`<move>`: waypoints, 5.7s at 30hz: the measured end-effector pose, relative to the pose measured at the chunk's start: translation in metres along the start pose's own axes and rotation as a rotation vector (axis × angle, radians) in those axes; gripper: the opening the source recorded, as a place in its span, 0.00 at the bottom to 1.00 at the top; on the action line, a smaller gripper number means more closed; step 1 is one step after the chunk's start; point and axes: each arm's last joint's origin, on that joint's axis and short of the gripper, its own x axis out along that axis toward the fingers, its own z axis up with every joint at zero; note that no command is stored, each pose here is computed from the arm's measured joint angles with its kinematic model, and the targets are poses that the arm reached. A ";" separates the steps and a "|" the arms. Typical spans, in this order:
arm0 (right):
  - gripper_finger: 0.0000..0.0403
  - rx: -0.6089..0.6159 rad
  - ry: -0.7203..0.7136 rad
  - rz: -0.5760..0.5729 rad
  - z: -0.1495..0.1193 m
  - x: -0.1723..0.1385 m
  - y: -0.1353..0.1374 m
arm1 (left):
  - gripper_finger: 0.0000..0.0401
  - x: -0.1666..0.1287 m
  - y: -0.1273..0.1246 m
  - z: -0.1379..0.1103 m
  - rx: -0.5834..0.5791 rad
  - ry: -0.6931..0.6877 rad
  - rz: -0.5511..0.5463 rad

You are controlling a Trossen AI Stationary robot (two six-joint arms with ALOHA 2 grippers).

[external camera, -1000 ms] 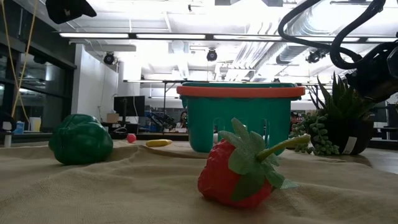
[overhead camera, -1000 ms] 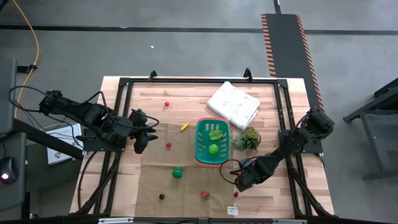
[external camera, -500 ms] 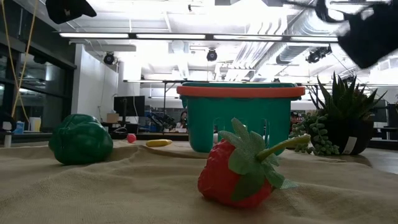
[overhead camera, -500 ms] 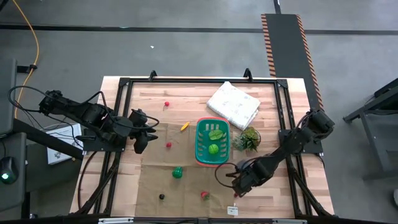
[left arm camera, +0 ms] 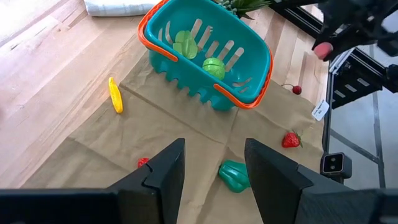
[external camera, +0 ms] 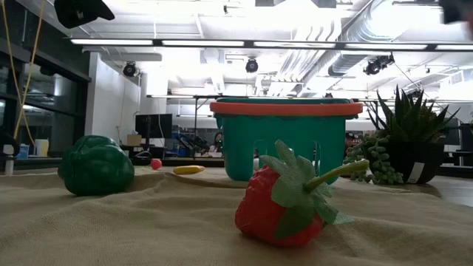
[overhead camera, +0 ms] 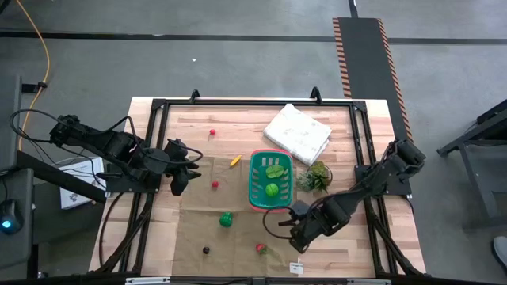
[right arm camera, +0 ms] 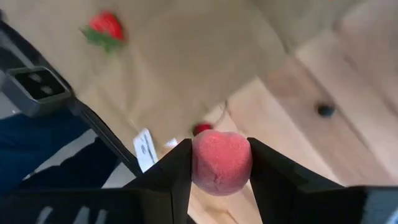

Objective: Pick and placing Produce into tupperware
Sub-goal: Put the pink peach into the blue basket, then put the bottom red cherry into the blue basket

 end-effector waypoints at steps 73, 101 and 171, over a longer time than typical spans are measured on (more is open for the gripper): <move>0.31 -0.563 -0.051 -0.019 0.215 0.028 -0.081 | 0.38 0.000 0.001 0.001 -0.009 -0.040 0.038; 0.38 -0.556 -0.034 0.060 0.213 0.039 -0.083 | 0.38 0.000 0.001 0.001 -0.001 -0.034 0.032; 0.35 0.156 -0.848 -0.123 -0.081 -0.074 -0.063 | 0.38 0.024 -0.009 -0.003 -0.103 0.073 0.054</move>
